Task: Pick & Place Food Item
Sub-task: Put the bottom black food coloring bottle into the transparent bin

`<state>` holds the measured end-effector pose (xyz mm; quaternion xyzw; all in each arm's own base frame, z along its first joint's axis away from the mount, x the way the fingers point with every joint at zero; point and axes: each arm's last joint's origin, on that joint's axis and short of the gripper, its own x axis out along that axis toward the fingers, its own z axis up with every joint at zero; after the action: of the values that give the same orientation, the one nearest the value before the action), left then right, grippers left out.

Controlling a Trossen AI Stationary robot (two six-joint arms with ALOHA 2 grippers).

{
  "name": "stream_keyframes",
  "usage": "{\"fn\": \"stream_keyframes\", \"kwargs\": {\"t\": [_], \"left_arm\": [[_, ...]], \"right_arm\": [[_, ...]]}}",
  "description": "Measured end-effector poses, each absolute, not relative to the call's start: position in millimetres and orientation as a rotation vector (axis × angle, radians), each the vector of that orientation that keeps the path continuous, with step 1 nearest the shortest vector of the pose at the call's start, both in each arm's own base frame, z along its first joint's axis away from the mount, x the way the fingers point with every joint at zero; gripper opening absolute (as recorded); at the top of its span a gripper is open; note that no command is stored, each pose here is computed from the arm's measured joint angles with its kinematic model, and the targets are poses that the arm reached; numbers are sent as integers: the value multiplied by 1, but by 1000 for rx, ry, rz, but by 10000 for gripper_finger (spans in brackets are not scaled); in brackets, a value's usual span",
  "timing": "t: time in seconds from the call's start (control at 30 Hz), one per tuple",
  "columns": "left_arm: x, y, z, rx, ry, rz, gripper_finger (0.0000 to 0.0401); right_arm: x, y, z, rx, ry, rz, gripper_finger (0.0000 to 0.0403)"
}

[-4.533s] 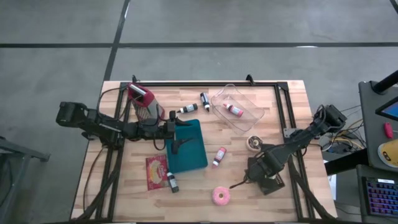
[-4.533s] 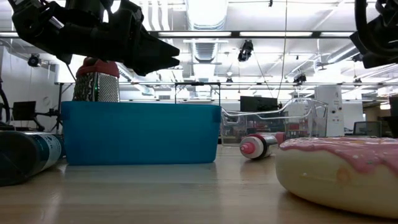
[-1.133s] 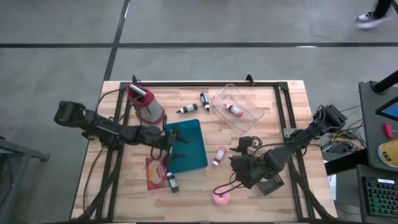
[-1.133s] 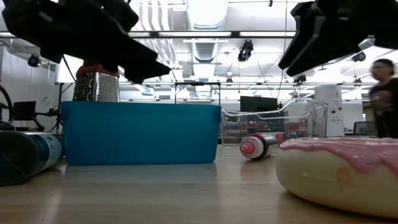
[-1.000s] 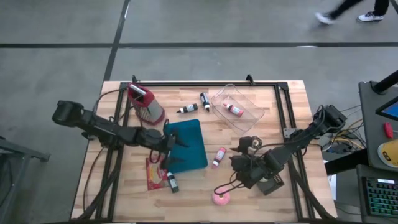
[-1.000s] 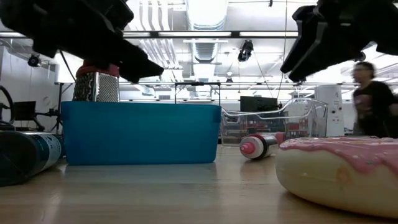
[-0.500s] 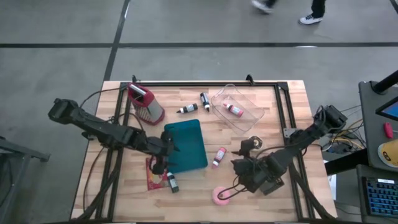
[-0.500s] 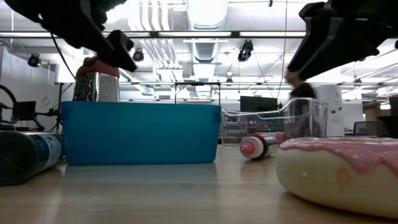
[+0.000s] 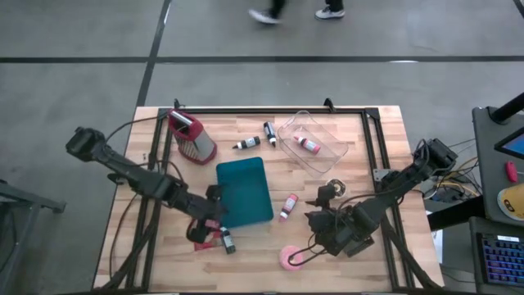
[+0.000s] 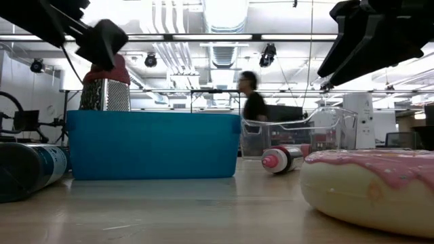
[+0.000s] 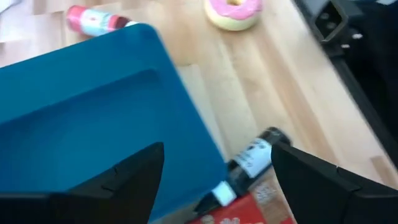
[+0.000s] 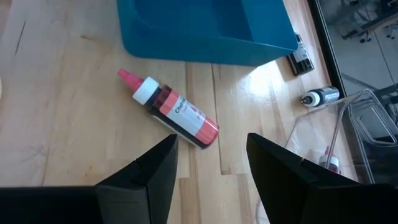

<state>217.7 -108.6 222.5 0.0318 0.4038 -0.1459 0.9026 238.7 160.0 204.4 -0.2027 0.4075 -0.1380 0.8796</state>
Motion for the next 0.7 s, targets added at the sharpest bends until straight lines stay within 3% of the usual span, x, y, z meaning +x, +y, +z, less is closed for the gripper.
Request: {"fn": "stream_keyframes", "kwargs": {"t": [0.7], "left_arm": [[227,-159,192,402,847,-508,305]], "right_arm": [[235,165,204,-422,845,-273,189]]}}
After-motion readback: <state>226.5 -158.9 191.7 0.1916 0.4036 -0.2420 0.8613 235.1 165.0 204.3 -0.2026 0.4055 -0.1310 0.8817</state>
